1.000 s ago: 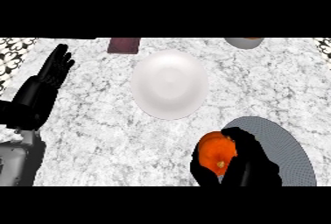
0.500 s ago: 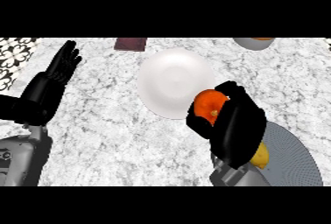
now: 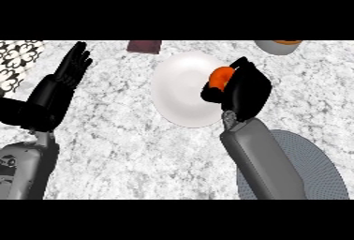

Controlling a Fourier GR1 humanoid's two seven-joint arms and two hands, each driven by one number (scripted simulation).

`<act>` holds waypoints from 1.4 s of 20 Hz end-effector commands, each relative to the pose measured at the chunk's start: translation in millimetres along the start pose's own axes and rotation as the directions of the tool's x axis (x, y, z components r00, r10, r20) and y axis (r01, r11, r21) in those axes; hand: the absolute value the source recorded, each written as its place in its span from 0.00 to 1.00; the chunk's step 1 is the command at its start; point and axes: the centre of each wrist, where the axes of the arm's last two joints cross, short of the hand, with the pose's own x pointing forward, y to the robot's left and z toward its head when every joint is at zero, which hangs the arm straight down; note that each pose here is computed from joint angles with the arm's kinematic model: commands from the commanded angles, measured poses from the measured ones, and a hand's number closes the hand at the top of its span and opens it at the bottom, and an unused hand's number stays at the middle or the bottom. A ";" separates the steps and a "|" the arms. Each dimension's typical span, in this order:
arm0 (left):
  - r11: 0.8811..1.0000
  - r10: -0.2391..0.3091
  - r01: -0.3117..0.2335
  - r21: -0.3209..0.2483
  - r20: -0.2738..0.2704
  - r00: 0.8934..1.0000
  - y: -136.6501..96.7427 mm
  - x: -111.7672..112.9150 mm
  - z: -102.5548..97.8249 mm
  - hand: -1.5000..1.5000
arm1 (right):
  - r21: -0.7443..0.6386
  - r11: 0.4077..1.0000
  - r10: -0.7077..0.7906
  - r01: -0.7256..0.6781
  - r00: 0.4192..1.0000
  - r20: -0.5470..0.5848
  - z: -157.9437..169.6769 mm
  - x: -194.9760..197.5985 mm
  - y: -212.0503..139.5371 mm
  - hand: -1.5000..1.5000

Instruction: Pick the squash from the placemat and place it in the plate

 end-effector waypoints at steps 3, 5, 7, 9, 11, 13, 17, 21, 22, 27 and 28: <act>1.000 -0.003 0.003 -0.008 0.007 1.000 -5.8 0.9 -4.5 0.50 | 0.005 0.989 -0.141 0.149 0.947 -0.288 -25.8 9.1 19.9 1.00; 1.000 0.012 -0.012 -0.004 -0.002 1.000 -8.8 -1.5 -4.6 0.50 | 0.014 0.988 -0.142 0.155 0.938 -0.316 -37.7 4.1 28.6 0.00; 1.000 0.000 0.001 -0.019 0.025 1.000 -2.7 6.3 -7.8 0.50 | 0.034 0.979 -0.182 0.203 0.931 -0.316 -44.4 12.3 27.9 0.00; 1.000 0.012 -0.012 -0.007 0.017 1.000 -8.4 0.9 -7.0 0.50 | 0.034 0.970 -0.218 0.239 0.928 -0.303 -50.1 10.7 34.9 0.00; 1.000 0.002 -0.002 -0.023 0.008 1.000 -7.1 -1.2 -2.6 0.50 | -0.003 0.951 -0.297 0.308 0.916 -0.269 -51.8 6.1 40.7 0.00; 1.000 0.013 -0.013 -0.019 0.004 1.000 -14.8 -0.7 -3.9 0.50 | -0.058 0.936 -0.352 0.348 0.907 -0.233 -54.8 12.4 41.0 0.00; 1.000 -0.009 0.009 0.008 0.019 1.000 -6.9 8.4 -10.6 0.50 | -0.180 0.869 -0.489 0.461 0.856 -0.166 -62.4 22.3 35.9 0.00; 1.000 -0.006 0.006 -0.002 -0.002 1.000 -0.3 4.0 -9.8 0.50 | -0.246 0.787 -0.608 0.566 0.778 -0.157 -62.0 26.9 38.4 0.00; 1.000 -0.008 0.008 0.017 0.002 1.000 11.3 8.2 -13.3 0.50 | -0.252 0.772 -0.628 0.584 0.764 -0.151 -62.2 32.4 35.3 0.00; 0.999 -0.011 0.011 0.051 -0.017 1.000 11.4 0.7 -10.0 0.50 | -0.303 0.701 -0.705 0.645 0.691 -0.159 -51.5 29.8 45.9 0.00; 0.999 -0.003 0.005 0.048 -0.035 0.999 -0.5 -13.8 -3.4 0.50 | -0.301 0.707 -0.697 0.640 0.702 -0.146 -42.7 18.5 55.4 0.00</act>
